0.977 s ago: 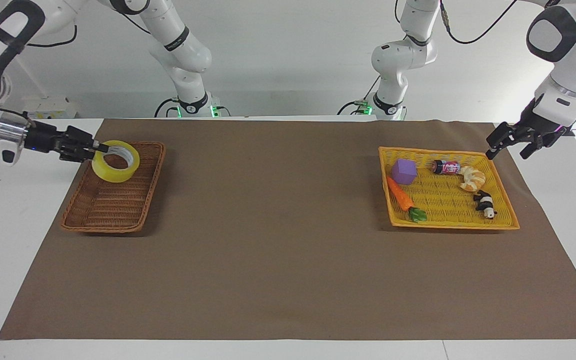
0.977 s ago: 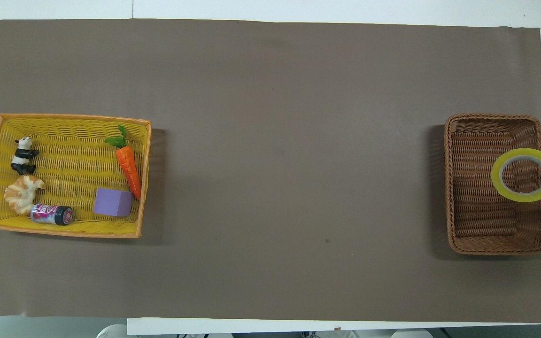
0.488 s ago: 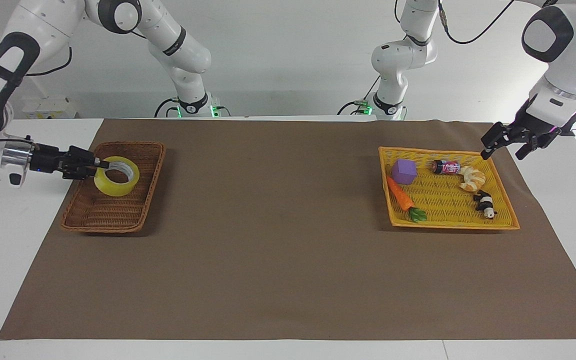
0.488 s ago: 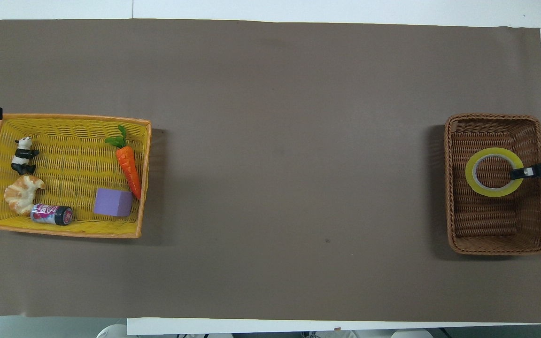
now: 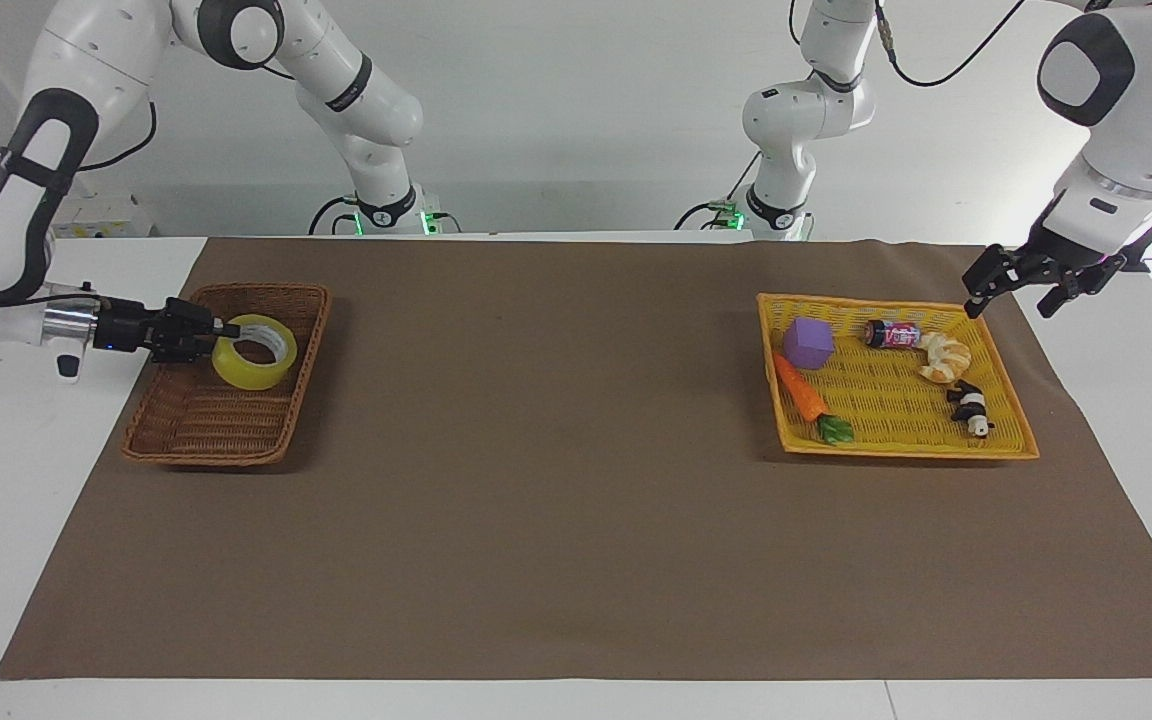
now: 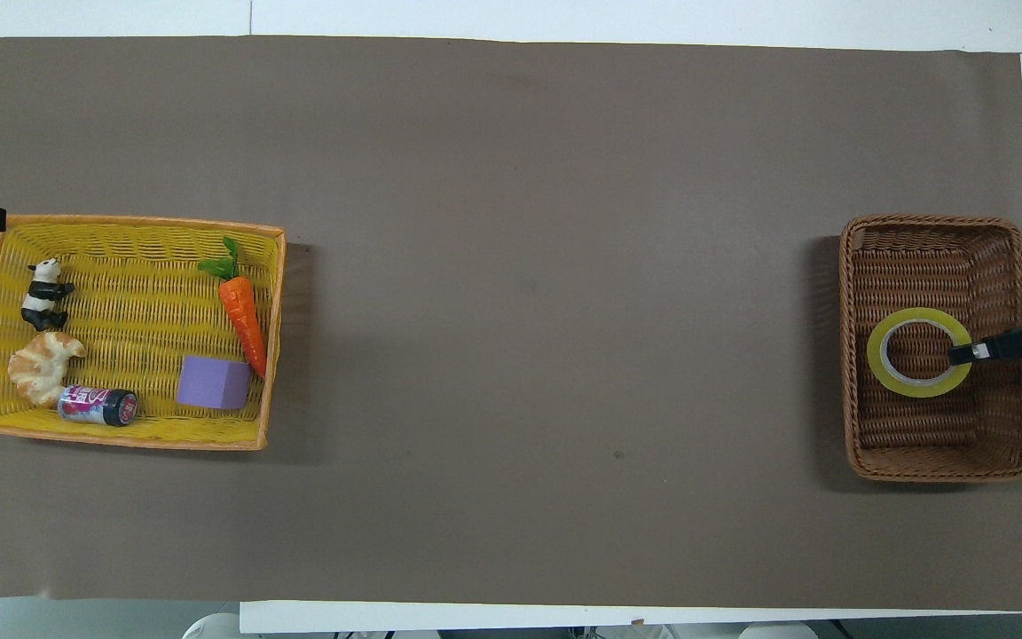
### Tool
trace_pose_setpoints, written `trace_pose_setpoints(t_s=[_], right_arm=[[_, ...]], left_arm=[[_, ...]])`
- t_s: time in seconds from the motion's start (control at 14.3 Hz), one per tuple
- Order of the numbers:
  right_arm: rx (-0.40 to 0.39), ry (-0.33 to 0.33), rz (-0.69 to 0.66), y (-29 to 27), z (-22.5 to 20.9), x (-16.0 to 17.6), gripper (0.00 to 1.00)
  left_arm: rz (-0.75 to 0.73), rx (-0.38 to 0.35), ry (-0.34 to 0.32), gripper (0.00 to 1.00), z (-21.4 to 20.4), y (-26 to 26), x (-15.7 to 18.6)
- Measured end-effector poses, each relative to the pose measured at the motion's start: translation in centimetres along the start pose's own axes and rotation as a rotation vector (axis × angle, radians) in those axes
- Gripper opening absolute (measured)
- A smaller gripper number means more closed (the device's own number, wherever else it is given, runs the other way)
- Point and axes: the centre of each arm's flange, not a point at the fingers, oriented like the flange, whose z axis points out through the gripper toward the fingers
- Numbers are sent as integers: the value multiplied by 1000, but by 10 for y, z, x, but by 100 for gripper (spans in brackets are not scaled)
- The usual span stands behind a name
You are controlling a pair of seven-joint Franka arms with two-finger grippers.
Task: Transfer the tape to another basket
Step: 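Lower the tape into the wicker basket and open the right gripper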
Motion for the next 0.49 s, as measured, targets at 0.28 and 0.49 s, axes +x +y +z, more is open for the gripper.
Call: trace_pose_setpoints(t_s=[0.28, 0.49], right_arm=[[-36, -4, 3, 9, 4, -3, 54], [-40, -9, -6, 10, 5, -4, 54]], left_arm=[[-10, 6, -21, 100, -19, -6, -5], [-12, 7, -18, 100, -23, -7, -5]])
